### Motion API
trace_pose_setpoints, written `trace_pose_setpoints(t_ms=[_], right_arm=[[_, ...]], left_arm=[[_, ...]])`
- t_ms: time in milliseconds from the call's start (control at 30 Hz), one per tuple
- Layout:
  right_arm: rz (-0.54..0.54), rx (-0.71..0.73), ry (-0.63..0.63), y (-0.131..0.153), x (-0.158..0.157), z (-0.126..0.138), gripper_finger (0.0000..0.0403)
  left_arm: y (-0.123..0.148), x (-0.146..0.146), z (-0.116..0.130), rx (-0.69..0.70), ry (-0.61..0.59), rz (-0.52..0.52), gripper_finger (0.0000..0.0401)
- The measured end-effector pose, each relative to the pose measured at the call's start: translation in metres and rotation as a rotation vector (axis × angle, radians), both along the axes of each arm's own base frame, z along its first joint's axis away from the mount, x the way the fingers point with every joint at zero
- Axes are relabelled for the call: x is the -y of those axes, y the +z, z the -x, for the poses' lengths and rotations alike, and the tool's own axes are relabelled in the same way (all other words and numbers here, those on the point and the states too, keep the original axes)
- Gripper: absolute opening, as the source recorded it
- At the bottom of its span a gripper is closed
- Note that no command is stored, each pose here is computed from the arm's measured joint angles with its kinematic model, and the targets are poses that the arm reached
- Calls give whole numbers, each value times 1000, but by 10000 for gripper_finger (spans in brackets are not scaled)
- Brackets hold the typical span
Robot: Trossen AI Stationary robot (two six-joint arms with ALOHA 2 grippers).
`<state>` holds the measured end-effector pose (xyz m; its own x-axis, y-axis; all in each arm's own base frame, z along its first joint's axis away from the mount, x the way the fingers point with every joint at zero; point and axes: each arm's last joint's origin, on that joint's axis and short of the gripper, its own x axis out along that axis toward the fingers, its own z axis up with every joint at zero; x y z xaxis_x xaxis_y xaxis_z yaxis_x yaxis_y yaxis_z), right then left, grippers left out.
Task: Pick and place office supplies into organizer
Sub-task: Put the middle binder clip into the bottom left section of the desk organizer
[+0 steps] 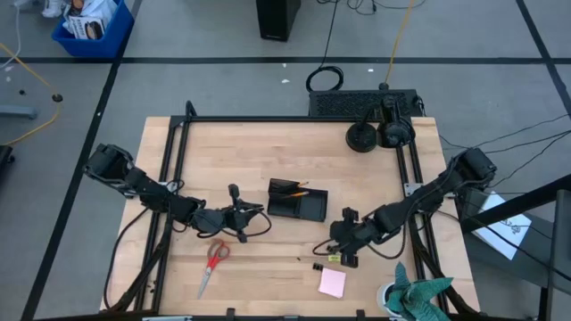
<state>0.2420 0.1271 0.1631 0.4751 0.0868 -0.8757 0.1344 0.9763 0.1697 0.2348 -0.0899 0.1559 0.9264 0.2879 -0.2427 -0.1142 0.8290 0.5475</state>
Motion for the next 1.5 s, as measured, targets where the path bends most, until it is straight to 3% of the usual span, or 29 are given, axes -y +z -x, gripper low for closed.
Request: trace_pose_setpoints(t_ms=[1033,1500], right_arm=[[-69,29,-20,-17,-3,4,154],[-68,33,-9,-16,-3,4,77]], left_arm=[[0,0,0,-5,-2,-3,47],[-1,0,0,-7,-2,-2,47]])
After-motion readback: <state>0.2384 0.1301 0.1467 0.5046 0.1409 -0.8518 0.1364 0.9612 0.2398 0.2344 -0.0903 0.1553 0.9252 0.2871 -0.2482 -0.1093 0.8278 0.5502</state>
